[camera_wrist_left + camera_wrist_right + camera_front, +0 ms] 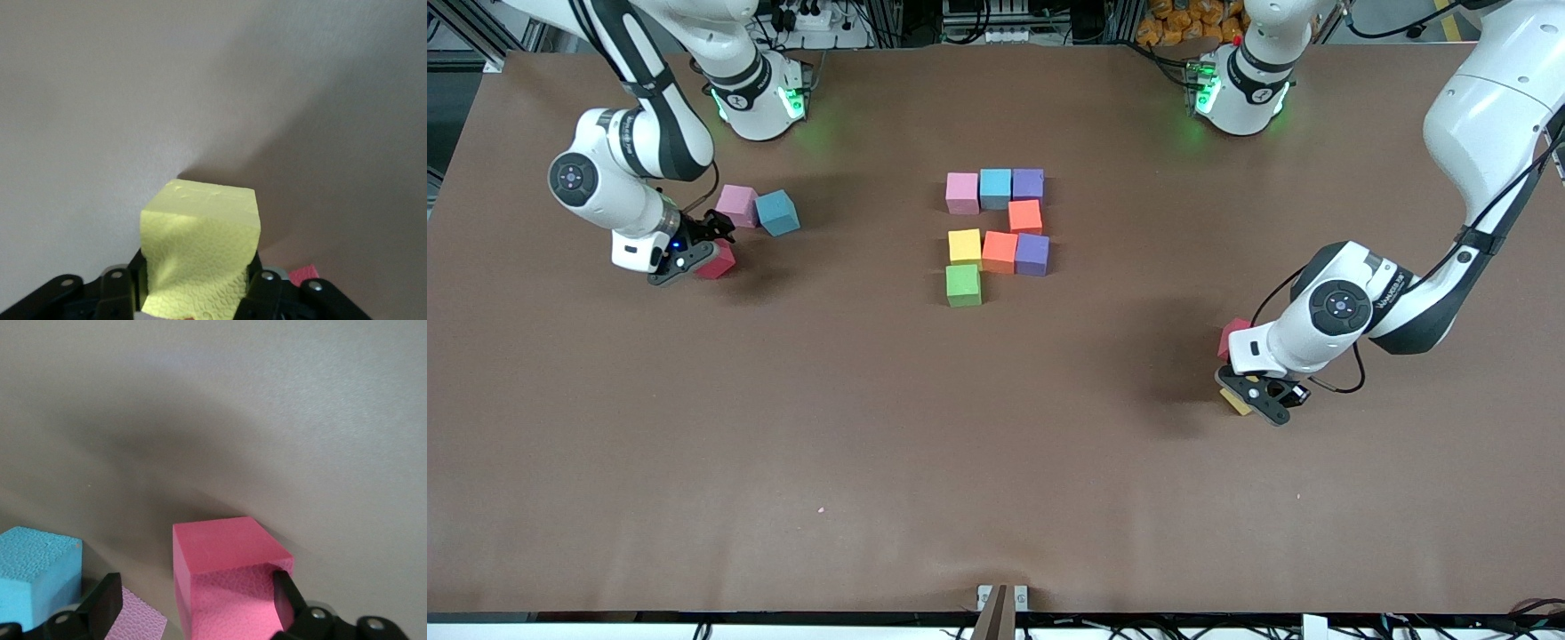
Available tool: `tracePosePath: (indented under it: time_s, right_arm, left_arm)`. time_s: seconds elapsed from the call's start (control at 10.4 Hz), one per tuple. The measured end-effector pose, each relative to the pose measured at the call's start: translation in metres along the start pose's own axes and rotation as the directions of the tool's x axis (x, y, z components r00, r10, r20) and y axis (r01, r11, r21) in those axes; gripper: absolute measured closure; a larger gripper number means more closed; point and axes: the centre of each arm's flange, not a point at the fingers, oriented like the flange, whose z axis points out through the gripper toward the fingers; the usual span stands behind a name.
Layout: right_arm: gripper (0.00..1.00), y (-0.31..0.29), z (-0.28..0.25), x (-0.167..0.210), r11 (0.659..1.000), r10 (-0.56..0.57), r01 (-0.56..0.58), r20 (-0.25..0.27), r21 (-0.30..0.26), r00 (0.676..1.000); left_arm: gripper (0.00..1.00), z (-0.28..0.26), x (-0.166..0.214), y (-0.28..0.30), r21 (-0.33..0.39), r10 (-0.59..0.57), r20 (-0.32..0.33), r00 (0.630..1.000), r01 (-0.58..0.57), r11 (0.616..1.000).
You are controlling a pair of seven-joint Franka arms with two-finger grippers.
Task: Form number 2 with 11 blocks
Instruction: 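Carry the yellow cube to the figure while the right gripper grasps red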
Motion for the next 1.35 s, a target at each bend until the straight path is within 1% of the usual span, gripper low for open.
tracePosePath:
  time_s: [0.19,0.39,0.58,0.77,0.87,0.97,1.06,1.16,1.35]
  right_arm:
    - [0.0,0.001,-0.001,0.001,1.0,0.001,-0.001,0.002,0.002,1.0]
    - [0.0,0.001,-0.001,0.001,1.0,0.001,-0.001,0.002,0.001,1.0]
    - [0.0,0.001,-0.001,0.001,1.0,0.001,-0.001,0.002,0.002,1.0]
    - [0.0,0.0,0.004,0.0,1.0,0.0,0.0,0.006,0.007,1.0]
    - [0.0,0.0,0.008,0.0,1.0,0.0,0.0,0.011,0.013,1.0]
    - [0.0,0.0,0.013,0.0,1.0,0.0,0.0,0.013,0.017,1.0]
    - [0.0,0.0,0.017,0.001,1.0,-0.001,0.001,0.012,0.019,1.0]
    - [0.0,-0.001,0.022,0.002,1.0,-0.002,0.002,0.01,0.021,1.0]
    - [0.0,-0.001,0.034,0.002,0.999,-0.003,0.002,0.016,0.032,1.0]
  left_arm:
    - [0.45,-0.014,0.023,0.014,-0.022,-0.048,-0.031,0.998,0.047,0.999]
    - [0.45,-0.03,0.055,0.046,-0.061,-0.146,-0.055,0.988,0.143,0.988]
    - [0.45,-0.045,0.087,0.092,-0.094,-0.265,-0.067,0.962,0.258,0.961]
    - [0.45,-0.061,0.115,0.139,-0.115,-0.388,-0.076,0.919,0.378,0.918]
    - [0.45,-0.071,0.129,0.157,-0.135,-0.448,-0.08,0.891,0.436,0.89]
    - [0.45,-0.08,0.141,0.175,-0.164,-0.513,-0.067,0.856,0.497,0.852]
    - [0.45,-0.083,0.153,0.196,-0.182,-0.585,-0.04,0.81,0.57,0.801]
    - [0.45,-0.085,0.166,0.219,-0.179,-0.655,-0.017,0.756,0.642,0.746]
    - [0.45,-0.09,0.192,0.269,-0.157,-0.759,0.008,0.651,0.751,0.642]
